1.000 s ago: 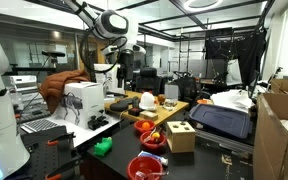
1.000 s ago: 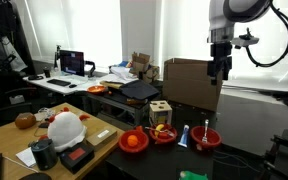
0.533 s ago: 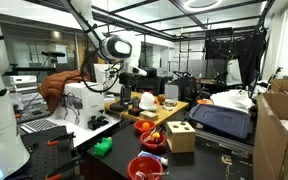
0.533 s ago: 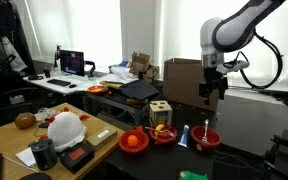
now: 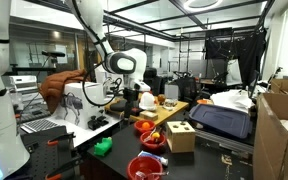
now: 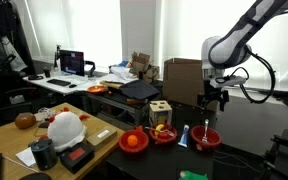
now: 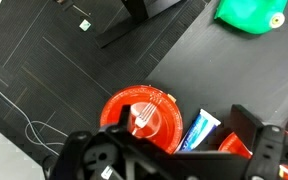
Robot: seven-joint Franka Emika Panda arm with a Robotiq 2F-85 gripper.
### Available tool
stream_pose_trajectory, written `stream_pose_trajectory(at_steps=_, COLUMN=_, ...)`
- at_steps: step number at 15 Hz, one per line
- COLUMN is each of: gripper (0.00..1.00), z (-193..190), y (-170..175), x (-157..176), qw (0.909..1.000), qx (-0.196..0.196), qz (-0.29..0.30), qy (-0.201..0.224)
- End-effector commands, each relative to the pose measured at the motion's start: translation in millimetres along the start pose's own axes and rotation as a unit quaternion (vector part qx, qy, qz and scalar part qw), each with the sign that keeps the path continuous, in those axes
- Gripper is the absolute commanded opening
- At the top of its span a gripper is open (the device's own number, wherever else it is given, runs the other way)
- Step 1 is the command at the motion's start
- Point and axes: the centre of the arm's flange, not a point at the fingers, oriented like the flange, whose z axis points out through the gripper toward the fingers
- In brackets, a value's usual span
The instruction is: Remove the spoon from the bowl
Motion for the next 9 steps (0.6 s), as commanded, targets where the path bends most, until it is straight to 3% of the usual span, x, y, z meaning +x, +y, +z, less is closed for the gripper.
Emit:
stream_pose_trajectory(at_steps=1, gripper=1.00, z=4.2, y=5.2, x=3.5, qw=0.9994, qx=0.020, qz=0.027, qy=0.014)
stream_pose_trajectory(at_steps=9, gripper=1.00, z=-2.1, y=37.6, x=24.4, qw=0.9974, qx=0.010, qz=0.063, qy=0.034)
